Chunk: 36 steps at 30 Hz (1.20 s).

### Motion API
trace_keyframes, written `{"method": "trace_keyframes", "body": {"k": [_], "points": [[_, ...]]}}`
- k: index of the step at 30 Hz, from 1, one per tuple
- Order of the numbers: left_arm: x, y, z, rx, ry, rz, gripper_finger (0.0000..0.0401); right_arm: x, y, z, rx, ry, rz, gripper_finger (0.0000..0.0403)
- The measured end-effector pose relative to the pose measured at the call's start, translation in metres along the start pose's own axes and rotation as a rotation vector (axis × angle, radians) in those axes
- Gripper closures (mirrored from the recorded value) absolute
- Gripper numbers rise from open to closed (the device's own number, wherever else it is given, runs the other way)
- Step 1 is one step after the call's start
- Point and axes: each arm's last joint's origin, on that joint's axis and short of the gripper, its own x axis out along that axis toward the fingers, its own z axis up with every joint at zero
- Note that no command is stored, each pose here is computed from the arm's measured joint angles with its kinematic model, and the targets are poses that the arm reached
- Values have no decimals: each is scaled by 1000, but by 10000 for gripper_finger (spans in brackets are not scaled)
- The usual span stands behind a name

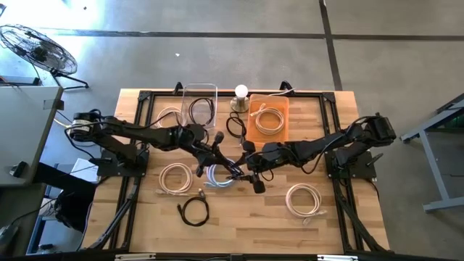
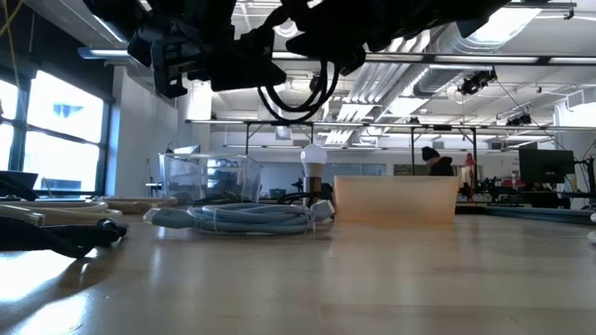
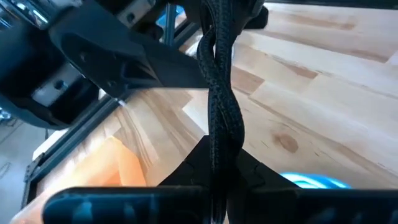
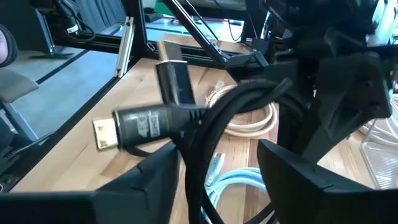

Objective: Pick & Place USB Port
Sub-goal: Put the black charger cable into the transparent bin

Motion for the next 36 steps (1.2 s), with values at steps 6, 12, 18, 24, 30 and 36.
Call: {"method": "trace_keyframes", "body": {"k": [6,12,18,24,30,36], "points": [[-11,2,5,-4,56,45,394,0,0,-1,-6,13,-18,170],[-45,4,17,-4,206,163,394,0,5,-3,-125,59,-141,175],[-84,6,31,27,307,311,396,-2,11,-8,-177,128,-311,179],[-115,4,34,66,518,502,396,-3,12,-16,-164,208,-382,176],[-127,4,27,116,821,679,396,-4,11,-17,-121,220,-421,176],[-116,4,17,138,952,686,396,-5,10,-18,-91,222,-465,182]]}}
